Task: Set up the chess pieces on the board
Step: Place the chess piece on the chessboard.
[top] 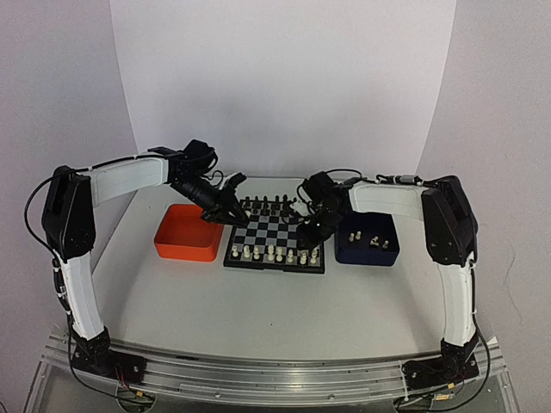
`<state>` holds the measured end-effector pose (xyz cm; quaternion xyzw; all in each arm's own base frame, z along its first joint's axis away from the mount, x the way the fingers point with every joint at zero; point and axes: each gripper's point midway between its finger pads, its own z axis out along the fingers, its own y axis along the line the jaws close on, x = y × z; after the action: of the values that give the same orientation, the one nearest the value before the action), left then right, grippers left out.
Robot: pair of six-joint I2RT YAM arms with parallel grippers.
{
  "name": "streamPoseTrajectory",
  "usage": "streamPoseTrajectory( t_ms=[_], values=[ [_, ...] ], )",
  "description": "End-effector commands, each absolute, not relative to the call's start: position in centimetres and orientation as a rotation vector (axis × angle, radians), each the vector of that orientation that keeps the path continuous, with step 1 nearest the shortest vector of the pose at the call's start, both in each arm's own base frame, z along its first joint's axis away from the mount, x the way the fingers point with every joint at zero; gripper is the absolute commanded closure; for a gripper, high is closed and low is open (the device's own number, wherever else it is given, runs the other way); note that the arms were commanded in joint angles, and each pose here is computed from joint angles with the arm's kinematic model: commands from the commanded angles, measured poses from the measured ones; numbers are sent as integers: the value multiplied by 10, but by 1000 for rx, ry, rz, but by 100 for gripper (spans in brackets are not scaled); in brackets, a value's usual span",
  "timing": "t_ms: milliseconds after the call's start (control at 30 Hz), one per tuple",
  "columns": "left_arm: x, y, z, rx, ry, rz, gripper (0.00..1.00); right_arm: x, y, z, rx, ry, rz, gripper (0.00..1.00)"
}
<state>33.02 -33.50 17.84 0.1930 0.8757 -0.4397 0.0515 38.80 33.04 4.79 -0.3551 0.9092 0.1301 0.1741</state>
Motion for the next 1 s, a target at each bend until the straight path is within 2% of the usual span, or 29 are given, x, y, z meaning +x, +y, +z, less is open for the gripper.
streamPoseTrajectory(
  t_ms=[0,133,367,600,767,967],
  values=[
    [333,-337,191,652,2588,-1325,100,391,336,58,-971,2566,397,67],
    [333,-337,198,692,2538,-1324,100,392,343,88,-933,2516,459,62],
    [321,-340,226,911,2317,-1364,99,380,353,166,-873,2370,642,49],
    [297,-351,260,1171,1974,-1489,99,333,380,250,-917,2153,1098,34],
    [264,-356,274,1394,1726,-1518,100,306,394,294,-958,2043,1386,32],
    [260,-365,279,1449,1669,-1506,100,299,406,305,-956,2056,1558,36]
  ],
)
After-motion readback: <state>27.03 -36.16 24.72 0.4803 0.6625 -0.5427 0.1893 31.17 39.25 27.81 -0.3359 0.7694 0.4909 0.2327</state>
